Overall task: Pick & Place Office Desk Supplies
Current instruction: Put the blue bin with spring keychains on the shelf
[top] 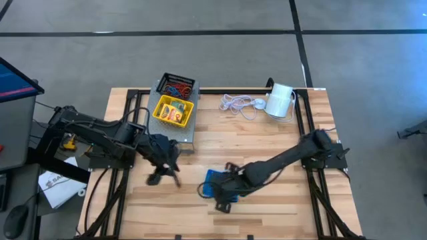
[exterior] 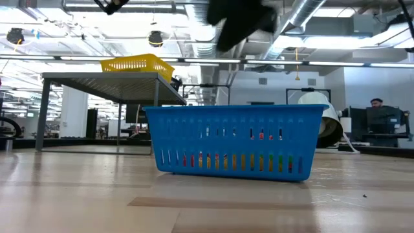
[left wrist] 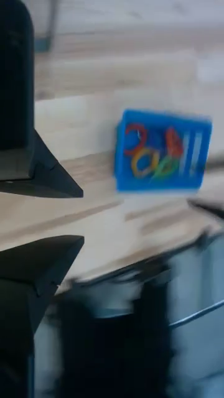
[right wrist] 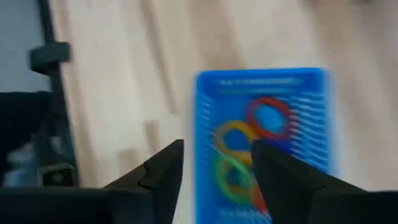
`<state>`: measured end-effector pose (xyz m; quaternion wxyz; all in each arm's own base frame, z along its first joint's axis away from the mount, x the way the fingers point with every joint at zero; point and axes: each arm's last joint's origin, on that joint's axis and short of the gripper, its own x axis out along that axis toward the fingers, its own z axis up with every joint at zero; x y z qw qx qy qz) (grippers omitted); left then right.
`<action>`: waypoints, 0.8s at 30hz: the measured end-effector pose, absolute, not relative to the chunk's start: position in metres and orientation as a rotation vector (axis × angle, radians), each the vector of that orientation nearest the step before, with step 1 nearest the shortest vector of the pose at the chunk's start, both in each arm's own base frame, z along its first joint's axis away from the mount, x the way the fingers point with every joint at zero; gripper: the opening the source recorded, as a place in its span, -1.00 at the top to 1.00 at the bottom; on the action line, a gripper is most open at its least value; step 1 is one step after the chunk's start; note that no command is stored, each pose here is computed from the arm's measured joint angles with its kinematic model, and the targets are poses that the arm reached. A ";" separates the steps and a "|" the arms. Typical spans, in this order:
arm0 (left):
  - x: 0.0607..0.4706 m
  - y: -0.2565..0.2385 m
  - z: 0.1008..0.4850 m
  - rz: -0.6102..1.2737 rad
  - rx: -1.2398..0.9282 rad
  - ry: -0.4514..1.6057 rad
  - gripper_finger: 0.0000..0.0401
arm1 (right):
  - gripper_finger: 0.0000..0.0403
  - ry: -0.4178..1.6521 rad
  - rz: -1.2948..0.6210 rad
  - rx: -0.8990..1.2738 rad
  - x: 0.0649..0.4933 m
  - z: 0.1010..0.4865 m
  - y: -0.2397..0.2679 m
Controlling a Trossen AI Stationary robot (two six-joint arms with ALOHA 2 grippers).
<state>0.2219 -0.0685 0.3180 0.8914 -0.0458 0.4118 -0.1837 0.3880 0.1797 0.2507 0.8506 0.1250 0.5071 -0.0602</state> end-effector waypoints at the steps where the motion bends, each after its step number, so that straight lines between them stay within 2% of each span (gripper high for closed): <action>1: 0.226 -0.069 0.317 -0.313 -0.172 0.854 0.49 | 0.10 1.067 -0.154 0.228 0.379 0.260 0.180; 6: 0.250 -0.075 0.306 -0.181 -0.423 0.860 0.49 | 0.24 1.055 -0.331 0.076 0.322 0.300 0.184; 13: 0.288 -0.084 0.272 -0.090 -0.582 0.917 0.49 | 0.34 1.093 -0.464 -0.031 0.238 0.340 0.190; 18: 0.313 -0.090 0.254 -0.029 -0.656 0.987 0.49 | 0.34 0.994 -0.377 -0.004 0.200 0.361 0.194; 24: 0.343 -0.097 0.250 0.053 -0.725 0.993 0.49 | 0.34 0.956 -0.333 -0.004 0.161 0.363 0.189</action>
